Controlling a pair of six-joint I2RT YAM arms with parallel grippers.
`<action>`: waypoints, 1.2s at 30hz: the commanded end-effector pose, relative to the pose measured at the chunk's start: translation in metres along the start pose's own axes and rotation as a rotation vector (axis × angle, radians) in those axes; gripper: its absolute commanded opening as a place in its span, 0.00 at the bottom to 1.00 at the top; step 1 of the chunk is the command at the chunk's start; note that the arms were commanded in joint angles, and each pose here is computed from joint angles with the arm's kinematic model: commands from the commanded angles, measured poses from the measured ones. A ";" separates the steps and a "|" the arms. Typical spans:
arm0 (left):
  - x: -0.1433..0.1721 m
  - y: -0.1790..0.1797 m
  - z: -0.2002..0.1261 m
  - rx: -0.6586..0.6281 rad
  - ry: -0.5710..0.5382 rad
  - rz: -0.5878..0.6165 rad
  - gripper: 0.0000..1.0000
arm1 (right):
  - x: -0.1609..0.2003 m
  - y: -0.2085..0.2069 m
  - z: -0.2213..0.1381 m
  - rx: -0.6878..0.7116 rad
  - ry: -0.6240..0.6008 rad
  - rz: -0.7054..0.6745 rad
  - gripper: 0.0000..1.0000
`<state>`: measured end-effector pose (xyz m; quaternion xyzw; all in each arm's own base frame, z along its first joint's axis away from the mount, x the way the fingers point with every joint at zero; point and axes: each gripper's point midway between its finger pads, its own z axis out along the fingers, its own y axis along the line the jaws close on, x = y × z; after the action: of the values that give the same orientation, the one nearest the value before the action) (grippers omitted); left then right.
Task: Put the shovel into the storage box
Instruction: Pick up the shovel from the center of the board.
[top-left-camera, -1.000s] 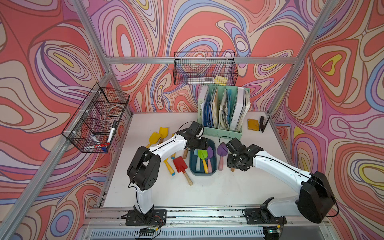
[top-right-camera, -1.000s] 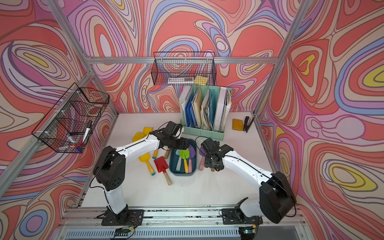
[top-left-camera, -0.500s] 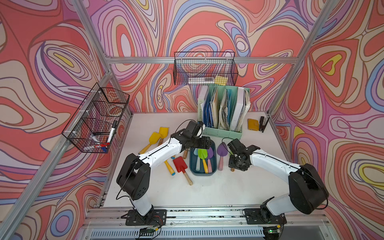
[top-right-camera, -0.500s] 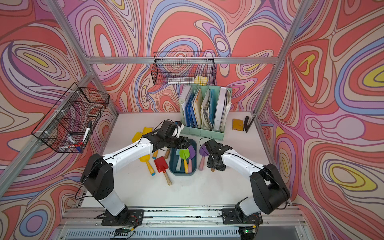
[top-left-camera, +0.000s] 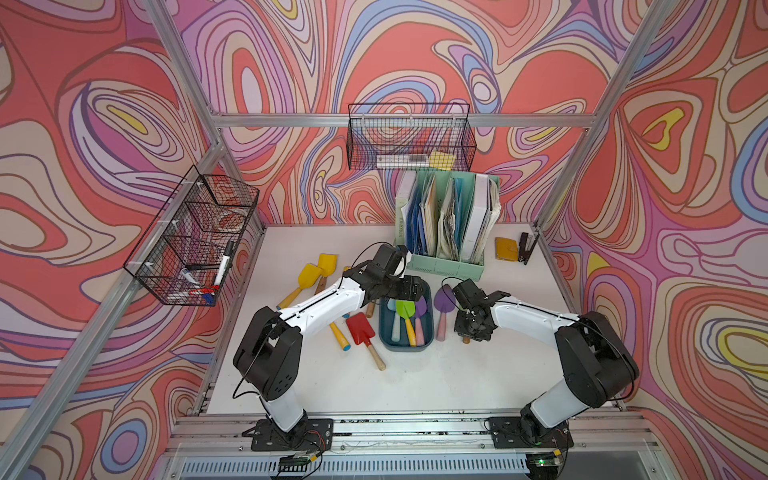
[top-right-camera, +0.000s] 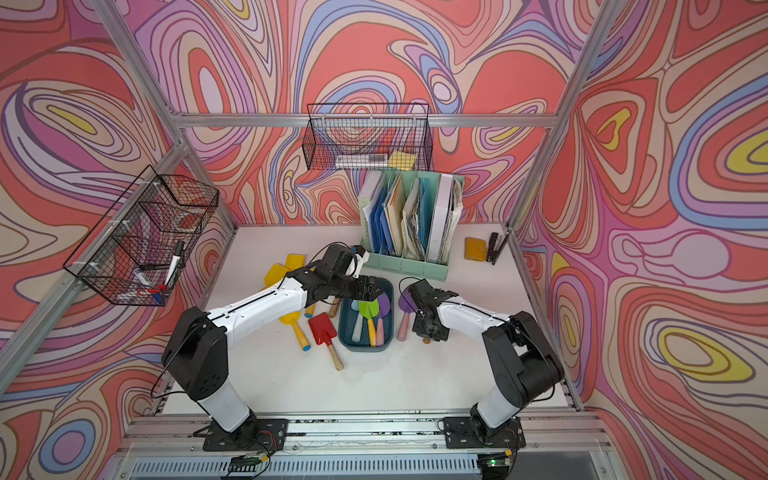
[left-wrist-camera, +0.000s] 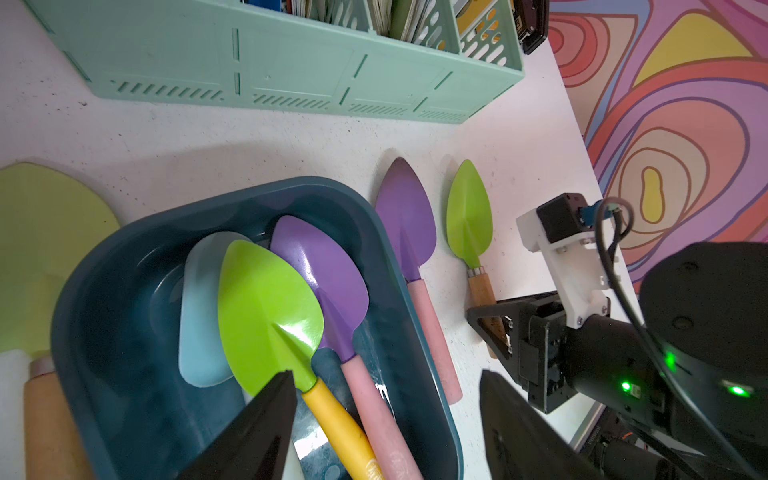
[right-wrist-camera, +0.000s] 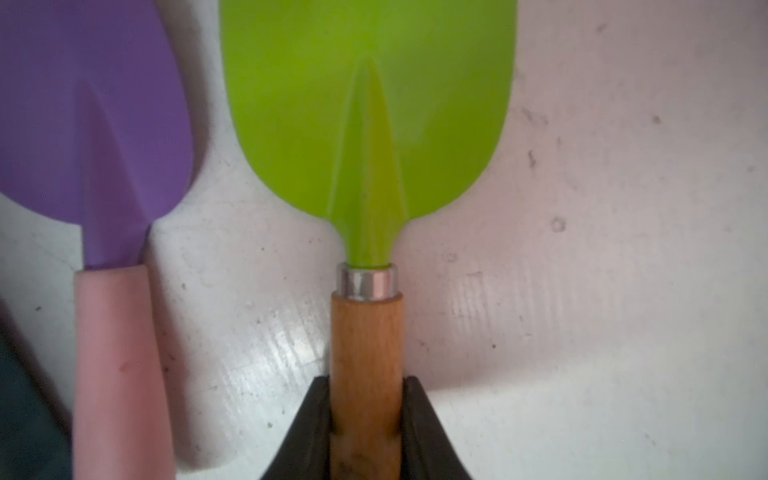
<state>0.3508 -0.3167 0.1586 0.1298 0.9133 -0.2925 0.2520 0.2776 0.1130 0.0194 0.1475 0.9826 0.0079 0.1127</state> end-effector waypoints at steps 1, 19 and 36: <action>-0.002 -0.008 -0.004 0.024 -0.015 0.006 0.75 | 0.001 -0.001 0.007 0.000 0.003 0.012 0.19; 0.003 -0.021 0.009 0.109 -0.006 -0.035 0.74 | 0.006 0.000 -0.033 -0.104 -0.041 -0.043 0.00; -0.004 -0.044 0.028 0.173 0.002 -0.041 0.68 | 0.017 0.053 -0.114 -0.403 -0.067 -0.325 0.00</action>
<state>0.3425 -0.3561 0.1508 0.1288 0.8978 -0.3574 0.2229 0.2493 0.1525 0.1149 0.0047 0.9729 0.1586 0.1681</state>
